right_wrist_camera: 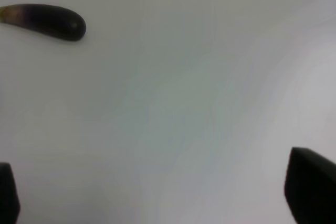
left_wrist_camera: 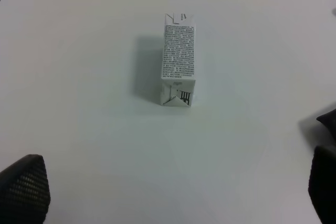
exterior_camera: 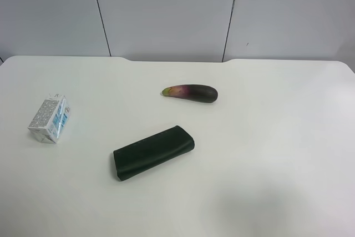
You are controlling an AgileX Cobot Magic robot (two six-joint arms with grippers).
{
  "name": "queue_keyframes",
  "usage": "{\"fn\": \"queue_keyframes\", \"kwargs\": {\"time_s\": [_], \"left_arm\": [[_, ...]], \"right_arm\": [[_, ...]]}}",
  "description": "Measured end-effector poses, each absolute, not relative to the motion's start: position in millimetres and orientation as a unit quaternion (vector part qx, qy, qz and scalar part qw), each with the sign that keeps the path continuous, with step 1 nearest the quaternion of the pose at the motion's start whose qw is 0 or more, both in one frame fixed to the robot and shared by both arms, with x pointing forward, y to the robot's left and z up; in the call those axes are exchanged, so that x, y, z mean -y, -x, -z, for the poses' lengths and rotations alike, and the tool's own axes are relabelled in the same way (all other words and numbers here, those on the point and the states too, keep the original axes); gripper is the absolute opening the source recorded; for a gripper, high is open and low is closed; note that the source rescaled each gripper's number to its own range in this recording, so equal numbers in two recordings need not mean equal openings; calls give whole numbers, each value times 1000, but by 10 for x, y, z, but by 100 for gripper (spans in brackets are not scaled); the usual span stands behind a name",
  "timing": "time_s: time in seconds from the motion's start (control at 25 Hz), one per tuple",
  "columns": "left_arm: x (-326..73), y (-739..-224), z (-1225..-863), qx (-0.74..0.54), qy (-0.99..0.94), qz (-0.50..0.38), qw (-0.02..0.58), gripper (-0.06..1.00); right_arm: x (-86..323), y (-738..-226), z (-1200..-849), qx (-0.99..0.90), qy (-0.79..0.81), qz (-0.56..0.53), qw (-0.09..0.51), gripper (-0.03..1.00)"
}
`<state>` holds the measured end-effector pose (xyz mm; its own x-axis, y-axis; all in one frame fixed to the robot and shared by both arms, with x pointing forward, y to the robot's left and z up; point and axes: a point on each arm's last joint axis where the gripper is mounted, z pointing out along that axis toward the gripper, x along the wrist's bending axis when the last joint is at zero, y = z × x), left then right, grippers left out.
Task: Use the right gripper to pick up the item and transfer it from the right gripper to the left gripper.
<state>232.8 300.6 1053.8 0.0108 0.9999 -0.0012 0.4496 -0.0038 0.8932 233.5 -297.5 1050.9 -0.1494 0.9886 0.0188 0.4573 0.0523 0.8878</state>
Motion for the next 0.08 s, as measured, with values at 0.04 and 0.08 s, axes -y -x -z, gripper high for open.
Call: {"fn": "queue_keyframes", "kwargs": {"time_s": [0.04,0.08], "left_arm": [[-3006,-2328,-10538,-599,-605,-369,373,100],[-3006,-2328,-10538,-599,-605,-369,373,100]], "right_arm": [[2975,-2335,-10509,-645,-561,-399,333,100],[2975,-2335,-10509,-645,-561,-399,333,100]]}}
